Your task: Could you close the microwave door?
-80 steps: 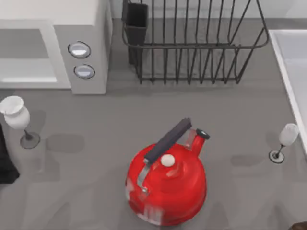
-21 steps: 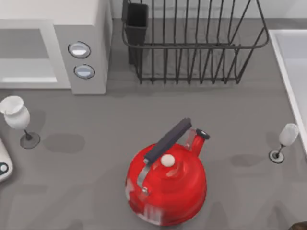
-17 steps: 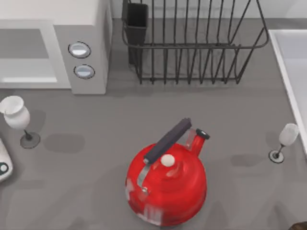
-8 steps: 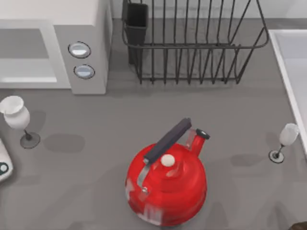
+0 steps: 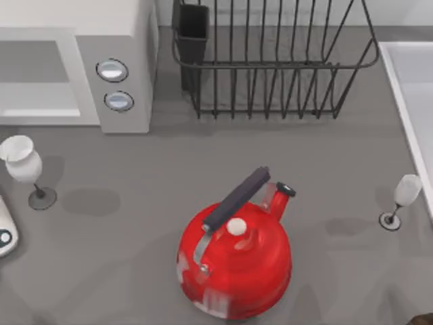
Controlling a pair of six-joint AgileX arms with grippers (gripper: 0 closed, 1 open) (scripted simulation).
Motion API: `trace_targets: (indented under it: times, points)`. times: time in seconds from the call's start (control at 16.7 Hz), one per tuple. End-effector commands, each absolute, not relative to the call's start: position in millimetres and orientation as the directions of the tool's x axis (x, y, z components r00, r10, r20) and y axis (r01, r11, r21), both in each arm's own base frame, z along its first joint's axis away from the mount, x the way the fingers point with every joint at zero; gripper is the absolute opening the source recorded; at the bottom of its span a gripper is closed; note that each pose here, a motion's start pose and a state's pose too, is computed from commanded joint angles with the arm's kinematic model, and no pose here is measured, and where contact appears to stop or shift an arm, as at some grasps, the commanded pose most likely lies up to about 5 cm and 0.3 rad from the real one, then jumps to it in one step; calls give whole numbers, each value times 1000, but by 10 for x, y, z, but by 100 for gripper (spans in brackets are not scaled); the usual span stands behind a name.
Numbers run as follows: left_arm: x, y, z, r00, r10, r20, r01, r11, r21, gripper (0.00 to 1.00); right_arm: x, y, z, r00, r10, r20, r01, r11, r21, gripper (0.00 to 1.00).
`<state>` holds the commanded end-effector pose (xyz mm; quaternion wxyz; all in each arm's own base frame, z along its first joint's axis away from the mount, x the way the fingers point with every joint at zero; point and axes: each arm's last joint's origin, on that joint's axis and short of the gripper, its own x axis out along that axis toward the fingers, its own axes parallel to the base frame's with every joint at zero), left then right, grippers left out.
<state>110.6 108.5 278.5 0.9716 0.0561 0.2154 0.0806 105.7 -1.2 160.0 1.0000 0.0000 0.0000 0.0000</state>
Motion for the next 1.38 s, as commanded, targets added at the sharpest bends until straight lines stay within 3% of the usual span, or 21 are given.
trace_targets:
  times: [0.18, 0.54, 1.14, 1.38]
  points:
    - [1346, 1661, 2855, 831, 157, -534, -111, 987, 116, 0, 1057, -12, 1600, 1000, 0, 0, 0, 1000, 0, 100]
    - [1775, 2609, 2565, 732, 30, -681, -21, 1000, 21, 0, 1057, -12, 1600, 1000, 0, 0, 0, 1000, 0, 100]
    - [1926, 2836, 2430, 706, -14, -708, 20, 1000, 0, 0, 1057, -12, 1600, 1000, 0, 0, 0, 1000, 0, 100]
    - [1944, 2869, 2117, 705, -17, -709, 20, 1000, -4, 0, 1057, -12, 1600, 1000, 0, 0, 0, 1000, 0, 100]
